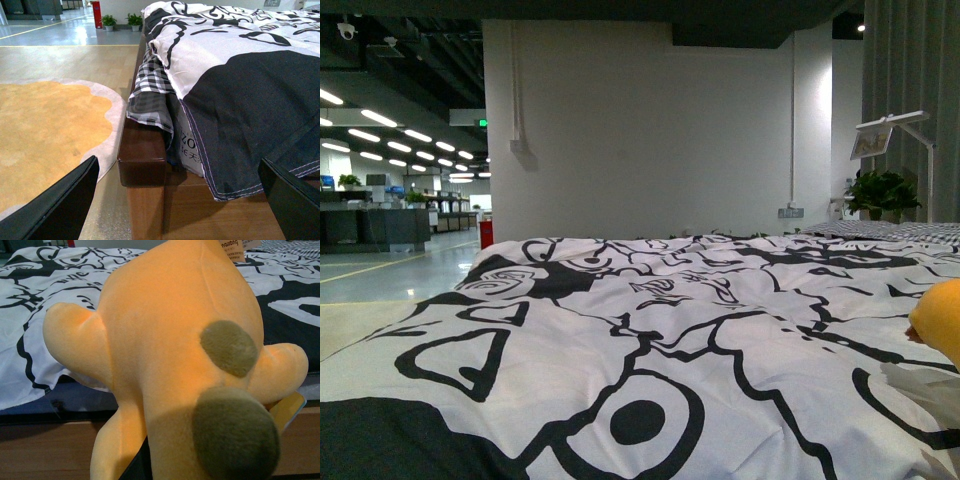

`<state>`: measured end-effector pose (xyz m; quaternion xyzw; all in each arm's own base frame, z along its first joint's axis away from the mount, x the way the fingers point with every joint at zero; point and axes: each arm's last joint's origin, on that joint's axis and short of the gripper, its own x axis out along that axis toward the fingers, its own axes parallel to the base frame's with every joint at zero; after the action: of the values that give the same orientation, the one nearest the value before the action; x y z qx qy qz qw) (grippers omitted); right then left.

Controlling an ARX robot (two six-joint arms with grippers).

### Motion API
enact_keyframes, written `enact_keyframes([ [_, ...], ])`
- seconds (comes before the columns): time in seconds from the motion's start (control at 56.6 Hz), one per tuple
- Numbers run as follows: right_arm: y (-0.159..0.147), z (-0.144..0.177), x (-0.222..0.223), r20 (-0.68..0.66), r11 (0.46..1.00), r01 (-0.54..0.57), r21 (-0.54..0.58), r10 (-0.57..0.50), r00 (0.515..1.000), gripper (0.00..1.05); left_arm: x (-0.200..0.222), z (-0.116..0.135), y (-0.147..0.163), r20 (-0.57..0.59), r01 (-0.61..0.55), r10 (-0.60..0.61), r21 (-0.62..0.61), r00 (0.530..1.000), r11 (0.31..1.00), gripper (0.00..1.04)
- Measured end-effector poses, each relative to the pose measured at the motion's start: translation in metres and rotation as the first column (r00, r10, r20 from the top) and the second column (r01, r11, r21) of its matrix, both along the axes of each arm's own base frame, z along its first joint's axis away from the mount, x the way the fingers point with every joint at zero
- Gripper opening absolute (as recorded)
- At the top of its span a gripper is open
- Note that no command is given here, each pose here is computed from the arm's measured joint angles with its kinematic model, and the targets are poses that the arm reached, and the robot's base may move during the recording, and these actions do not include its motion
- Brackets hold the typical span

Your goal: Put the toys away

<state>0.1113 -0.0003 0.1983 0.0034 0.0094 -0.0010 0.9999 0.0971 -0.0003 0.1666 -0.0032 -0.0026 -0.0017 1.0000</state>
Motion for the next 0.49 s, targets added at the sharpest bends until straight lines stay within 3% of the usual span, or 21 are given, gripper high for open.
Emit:
enact_keyframes([
  [0.495, 0.000, -0.018, -0.013, 0.010, 1.000, 0.000, 0.000, 0.000, 1.000, 0.07, 0.000, 0.000, 0.000, 0.000, 0.000, 0.000, 0.000, 1.000, 1.000, 0.98],
])
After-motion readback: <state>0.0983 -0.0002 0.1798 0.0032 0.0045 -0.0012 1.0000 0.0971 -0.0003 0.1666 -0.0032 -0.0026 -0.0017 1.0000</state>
